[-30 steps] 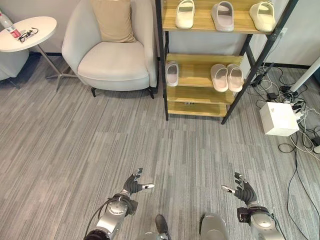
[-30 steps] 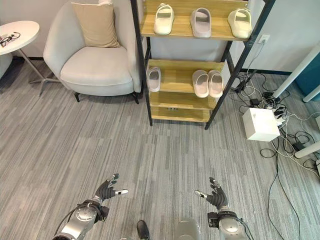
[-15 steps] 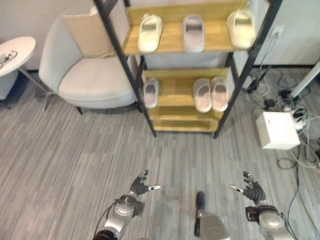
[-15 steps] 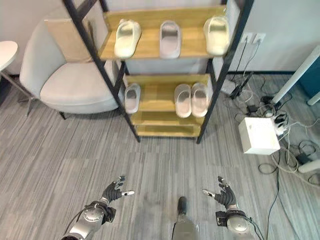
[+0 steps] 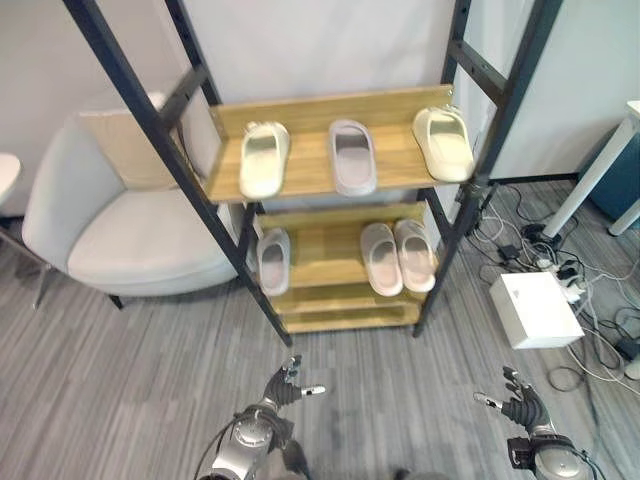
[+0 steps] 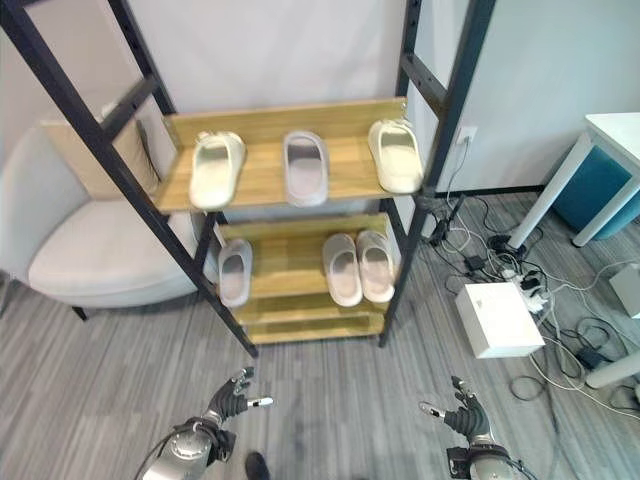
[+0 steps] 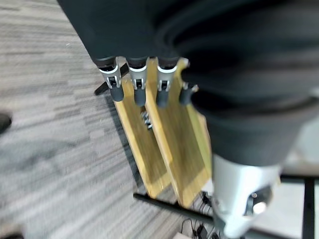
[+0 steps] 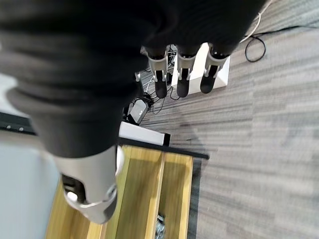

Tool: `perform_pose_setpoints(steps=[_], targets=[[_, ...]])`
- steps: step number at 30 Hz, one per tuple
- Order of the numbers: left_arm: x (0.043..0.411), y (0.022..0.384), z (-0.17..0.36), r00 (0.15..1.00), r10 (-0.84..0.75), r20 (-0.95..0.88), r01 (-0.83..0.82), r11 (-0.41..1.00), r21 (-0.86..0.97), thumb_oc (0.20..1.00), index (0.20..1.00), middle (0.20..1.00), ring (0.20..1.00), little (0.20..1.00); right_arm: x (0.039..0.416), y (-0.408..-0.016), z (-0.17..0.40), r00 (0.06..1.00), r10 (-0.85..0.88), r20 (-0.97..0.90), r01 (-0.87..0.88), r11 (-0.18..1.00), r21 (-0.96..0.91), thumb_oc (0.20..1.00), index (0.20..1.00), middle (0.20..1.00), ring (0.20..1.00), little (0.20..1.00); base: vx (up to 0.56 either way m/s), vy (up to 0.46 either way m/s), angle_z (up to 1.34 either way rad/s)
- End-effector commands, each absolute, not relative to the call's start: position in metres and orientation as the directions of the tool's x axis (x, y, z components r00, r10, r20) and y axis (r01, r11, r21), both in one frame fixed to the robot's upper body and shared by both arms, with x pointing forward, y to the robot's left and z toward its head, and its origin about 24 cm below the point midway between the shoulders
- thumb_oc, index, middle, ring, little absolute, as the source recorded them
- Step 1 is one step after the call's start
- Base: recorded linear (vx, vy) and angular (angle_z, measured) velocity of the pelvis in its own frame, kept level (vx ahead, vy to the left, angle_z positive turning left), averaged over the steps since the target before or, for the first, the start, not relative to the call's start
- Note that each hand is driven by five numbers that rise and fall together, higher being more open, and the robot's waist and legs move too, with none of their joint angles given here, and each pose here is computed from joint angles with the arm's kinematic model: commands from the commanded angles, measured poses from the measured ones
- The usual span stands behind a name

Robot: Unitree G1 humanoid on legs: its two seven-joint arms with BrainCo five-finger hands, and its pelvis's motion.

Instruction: Arrange the slippers neatly on the shoe rack.

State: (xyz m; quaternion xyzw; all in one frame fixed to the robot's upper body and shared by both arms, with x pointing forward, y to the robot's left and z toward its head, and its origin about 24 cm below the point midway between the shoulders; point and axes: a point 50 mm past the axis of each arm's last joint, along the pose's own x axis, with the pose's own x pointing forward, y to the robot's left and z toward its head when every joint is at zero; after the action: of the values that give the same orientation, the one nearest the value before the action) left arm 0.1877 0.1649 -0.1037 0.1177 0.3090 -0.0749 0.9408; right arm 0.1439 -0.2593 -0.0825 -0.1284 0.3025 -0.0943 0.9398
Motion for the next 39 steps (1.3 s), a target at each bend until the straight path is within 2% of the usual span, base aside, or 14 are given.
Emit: perform_pose_setpoints(steps=[1, 4, 8, 21, 24, 28, 37, 39], targets=[[0.210, 0.168, -0.084, 0.863, -0.069, -0.500, 0.189, 0.963, 0.193, 1.000, 1.000, 1.000, 1.000, 1.000, 0.181, -0.257, -0.056, 0.887, -0.232, -0.399, 0.122, 0.952, -0.282, 1.000, 1.000, 1.000, 1.000, 1.000, 0.11, 0.211, 0.12], [0.214, 0.173, -0.080, 0.870, -0.063, -0.489, 0.190, 0.958, 0.215, 1.000, 1.000, 1.000, 1.000, 1.000, 0.184, -0.240, -0.063, 0.887, -0.183, -0.423, 0.082, 0.966, -0.246, 1.000, 1.000, 1.000, 1.000, 1.000, 0.09, 0.144, 0.01], [0.216, 0.176, -0.079, 0.874, -0.059, -0.482, 0.187, 0.957, 0.221, 1.000, 1.000, 1.000, 1.000, 1.000, 0.182, -0.237, -0.063, 0.888, -0.173, -0.426, 0.077, 0.969, -0.234, 1.000, 1.000, 1.000, 1.000, 1.000, 0.10, -0.025, -0.03], [0.226, 0.162, -0.074, 0.880, -0.124, -0.458, 0.242, 0.948, 0.209, 1.000, 1.000, 1.000, 1.000, 1.000, 0.175, -0.252, -0.059, 0.889, -0.189, -0.417, 0.079, 0.960, -0.268, 1.000, 1.000, 1.000, 1.000, 1.000, 0.10, -0.312, 0.18], [0.224, 0.157, -0.079, 0.862, -0.136, -0.488, 0.268, 0.940, 0.213, 1.000, 1.000, 1.000, 1.000, 1.000, 0.163, -0.262, -0.065, 0.859, -0.238, -0.454, 0.103, 0.948, -0.302, 1.000, 1.000, 1.000, 1.000, 1.000, 0.17, -0.155, 0.40], [0.220, 0.153, -0.080, 0.860, -0.153, -0.487, 0.274, 0.943, 0.187, 1.000, 1.000, 1.000, 1.000, 1.000, 0.163, -0.259, -0.066, 0.861, -0.220, -0.459, 0.089, 0.953, -0.291, 1.000, 1.000, 1.000, 1.000, 1.000, 0.12, 0.004, 0.11], [0.210, 0.159, -0.086, 0.844, -0.153, -0.514, 0.286, 0.939, 0.190, 1.000, 1.000, 1.000, 1.000, 1.000, 0.173, -0.240, -0.065, 0.881, -0.119, -0.458, -0.053, 0.937, -0.344, 1.000, 1.000, 1.000, 1.000, 1.000, 0.09, 0.043, 0.11], [0.209, 0.159, -0.086, 0.841, -0.158, -0.518, 0.300, 0.932, 0.204, 1.000, 1.000, 1.000, 1.000, 1.000, 0.182, -0.236, -0.053, 0.914, -0.071, -0.398, -0.138, 0.870, -0.473, 1.000, 1.000, 1.000, 1.000, 1.000, 0.04, 0.017, 0.01]])
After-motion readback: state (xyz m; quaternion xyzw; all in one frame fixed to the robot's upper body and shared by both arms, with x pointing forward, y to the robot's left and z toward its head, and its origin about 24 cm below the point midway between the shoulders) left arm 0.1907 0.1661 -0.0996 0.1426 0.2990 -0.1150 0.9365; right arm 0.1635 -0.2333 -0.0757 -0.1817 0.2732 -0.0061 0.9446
